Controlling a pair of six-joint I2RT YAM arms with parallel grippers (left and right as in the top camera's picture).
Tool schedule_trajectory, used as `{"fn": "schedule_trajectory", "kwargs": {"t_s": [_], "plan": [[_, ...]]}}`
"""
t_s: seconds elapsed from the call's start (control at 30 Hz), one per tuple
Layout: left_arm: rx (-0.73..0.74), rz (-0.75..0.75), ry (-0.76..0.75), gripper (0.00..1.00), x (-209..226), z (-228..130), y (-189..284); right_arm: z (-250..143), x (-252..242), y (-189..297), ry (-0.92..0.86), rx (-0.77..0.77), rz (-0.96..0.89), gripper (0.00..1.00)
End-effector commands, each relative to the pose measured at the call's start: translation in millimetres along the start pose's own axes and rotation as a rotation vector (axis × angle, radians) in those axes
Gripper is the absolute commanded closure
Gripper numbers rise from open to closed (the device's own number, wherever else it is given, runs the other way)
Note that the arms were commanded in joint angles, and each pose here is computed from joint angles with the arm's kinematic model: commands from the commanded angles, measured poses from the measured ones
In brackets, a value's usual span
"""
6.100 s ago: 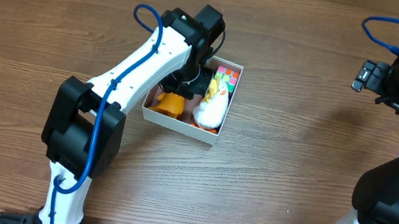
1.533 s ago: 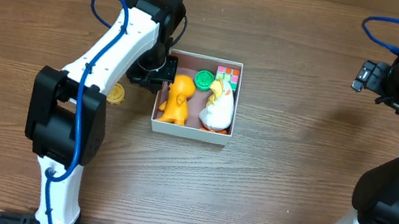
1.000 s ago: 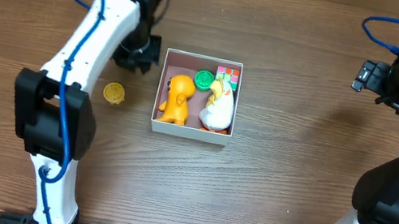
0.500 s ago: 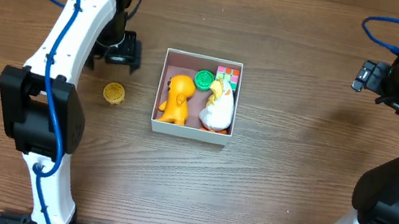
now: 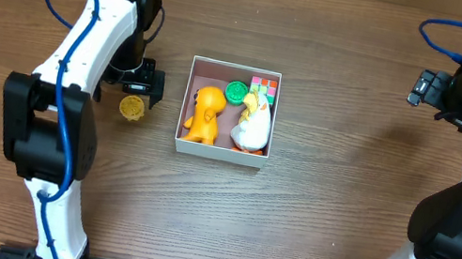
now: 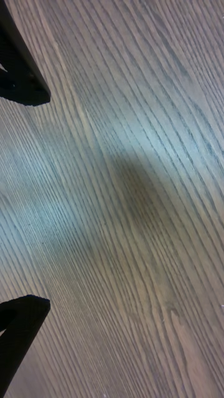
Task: Pack container
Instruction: 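Lower the left gripper onto the yellow round lid and close it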
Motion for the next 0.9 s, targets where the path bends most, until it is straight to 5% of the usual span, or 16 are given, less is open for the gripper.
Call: {"fn": "schedule_trajectory", "kwargs": {"t_s": [0.0,0.23,0.47,0.87], "plan": [[-0.106,0.014,-0.009,0.00,16.8,-23.5,21.4,0.3,1.7,-0.8,0.000,-0.001,0.002,0.00],[-0.265,-0.037,0.000,0.00,34.7,-47.5,-11.8,0.3,1.7,-0.8,0.000,-0.001,0.002,0.00],[-0.318,-0.034,-0.037,0.00,33.0,-30.4,-27.2,0.3,1.7,-0.8,0.000,-0.001,0.002,0.00],[-0.221,-0.061,-0.148,0.00,23.1,7.1,-61.4,0.3,1.7,-0.8,0.000,-0.001,0.002,0.00]]}}
Point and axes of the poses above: each gripper's point midway between its finger pads, its own y axis back along the fingers, its own x axis along the line the jaws close on, z = x × y, the point moved 6 cm from there along y, back along the fingers, and after that the axes turned 7 degrees about -y, right-handed, at the moved point
